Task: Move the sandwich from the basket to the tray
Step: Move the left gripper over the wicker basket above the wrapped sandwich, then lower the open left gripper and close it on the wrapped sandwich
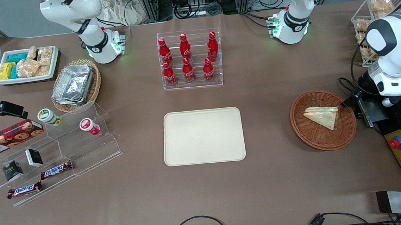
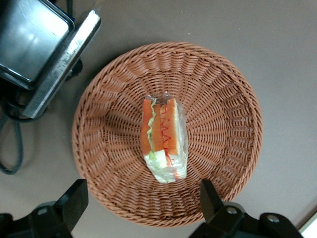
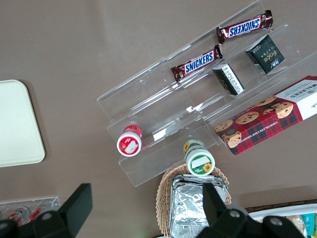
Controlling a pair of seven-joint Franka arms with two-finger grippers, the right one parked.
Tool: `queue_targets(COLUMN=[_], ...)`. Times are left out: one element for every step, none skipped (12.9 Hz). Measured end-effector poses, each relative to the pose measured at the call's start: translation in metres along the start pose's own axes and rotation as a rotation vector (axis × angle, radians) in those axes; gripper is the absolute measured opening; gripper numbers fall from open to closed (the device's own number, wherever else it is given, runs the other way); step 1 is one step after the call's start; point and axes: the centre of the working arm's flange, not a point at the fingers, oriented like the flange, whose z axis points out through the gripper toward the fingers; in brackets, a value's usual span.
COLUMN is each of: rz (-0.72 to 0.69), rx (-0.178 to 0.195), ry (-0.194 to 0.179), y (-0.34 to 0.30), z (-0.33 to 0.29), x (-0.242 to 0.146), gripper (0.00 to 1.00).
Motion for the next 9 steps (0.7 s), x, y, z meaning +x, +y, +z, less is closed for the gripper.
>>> queue_targets(rz=[-0.015, -0.028, -0.041, -0.052, -0.069, -0.087, -0.101, -0.109, -0.115], rx=[-0.013, -0.026, -0.039, -0.047, -0.058, -0.071, -0.084, -0.095, -0.102], ry=[0.001, 0.003, 0.006, 0.008, 0.01, 0.013, 0.016, 0.019, 0.02], y=[0.0, 0.0, 0.002, 0.002, 0.002, 0.003, 0.006, 0.01, 0.013], z=[0.006, 0.012, 0.019, 0.026, 0.033, 0.041, 0.048, 0.055, 0.061], x=[0.001, 0.002, 0.003, 0.005, 0.007, 0.009, 0.009, 0.008, 0.007], gripper=[1.0, 1.0, 1.0, 1.0, 1.0, 1.0, 1.0, 1.0, 1.0])
